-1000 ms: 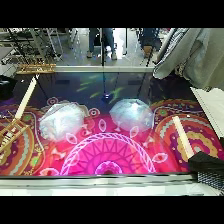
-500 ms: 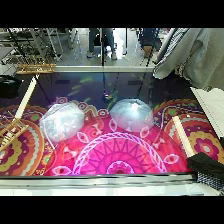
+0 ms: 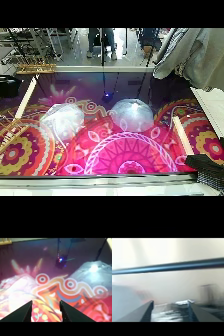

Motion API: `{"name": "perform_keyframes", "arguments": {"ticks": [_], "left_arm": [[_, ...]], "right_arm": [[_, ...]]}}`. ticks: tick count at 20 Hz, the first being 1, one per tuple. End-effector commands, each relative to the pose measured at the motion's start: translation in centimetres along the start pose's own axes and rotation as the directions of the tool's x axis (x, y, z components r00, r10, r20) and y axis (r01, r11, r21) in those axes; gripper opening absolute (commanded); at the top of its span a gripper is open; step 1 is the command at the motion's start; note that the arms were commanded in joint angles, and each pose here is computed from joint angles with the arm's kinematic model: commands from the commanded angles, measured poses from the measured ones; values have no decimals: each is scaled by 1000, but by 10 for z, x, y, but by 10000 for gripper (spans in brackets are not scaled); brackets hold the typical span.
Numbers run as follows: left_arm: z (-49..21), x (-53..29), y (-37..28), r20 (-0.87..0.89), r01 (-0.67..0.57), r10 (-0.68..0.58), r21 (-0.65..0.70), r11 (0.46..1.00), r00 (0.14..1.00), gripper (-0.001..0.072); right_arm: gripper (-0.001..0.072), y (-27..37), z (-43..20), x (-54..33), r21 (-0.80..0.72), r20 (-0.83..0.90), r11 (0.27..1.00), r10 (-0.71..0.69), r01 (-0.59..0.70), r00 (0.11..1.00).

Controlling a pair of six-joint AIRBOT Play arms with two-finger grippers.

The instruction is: Fold the clothes and pants, and hang the long-sleeved shirts on hangers.

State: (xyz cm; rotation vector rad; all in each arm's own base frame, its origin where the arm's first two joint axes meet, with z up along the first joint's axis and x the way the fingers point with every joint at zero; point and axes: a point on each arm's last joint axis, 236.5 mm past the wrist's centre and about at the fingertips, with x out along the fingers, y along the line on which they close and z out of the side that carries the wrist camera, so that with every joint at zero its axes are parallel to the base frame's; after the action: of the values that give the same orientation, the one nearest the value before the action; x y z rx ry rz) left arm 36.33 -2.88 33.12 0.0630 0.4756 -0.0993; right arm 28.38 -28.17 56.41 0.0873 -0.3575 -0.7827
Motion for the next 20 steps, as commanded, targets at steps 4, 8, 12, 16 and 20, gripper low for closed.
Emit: {"name": "perform_keyframes", "arguments": {"ticks": [4,8,12,16,20], "left_arm": [[-42,-19,84,-178,-348,353,59,936,918,349],[-48,-33,110,-203,-473,466,17,881,861,350],[-48,-31,108,-205,-464,456,13,886,866,350],[-48,-31,108,-205,-464,456,13,886,866,350],[-48,-31,108,-205,-464,456,13,886,866,350]], "right_arm": [[430,235,-224,-169,260,-732,739,571,-622,372],[432,295,-301,-256,247,-818,515,565,-821,109],[433,352,-264,-259,192,-656,398,732,-897,184],[433,367,-246,-255,188,-583,393,782,-900,219],[433,367,-246,-255,187,-584,394,781,-900,221]]}}
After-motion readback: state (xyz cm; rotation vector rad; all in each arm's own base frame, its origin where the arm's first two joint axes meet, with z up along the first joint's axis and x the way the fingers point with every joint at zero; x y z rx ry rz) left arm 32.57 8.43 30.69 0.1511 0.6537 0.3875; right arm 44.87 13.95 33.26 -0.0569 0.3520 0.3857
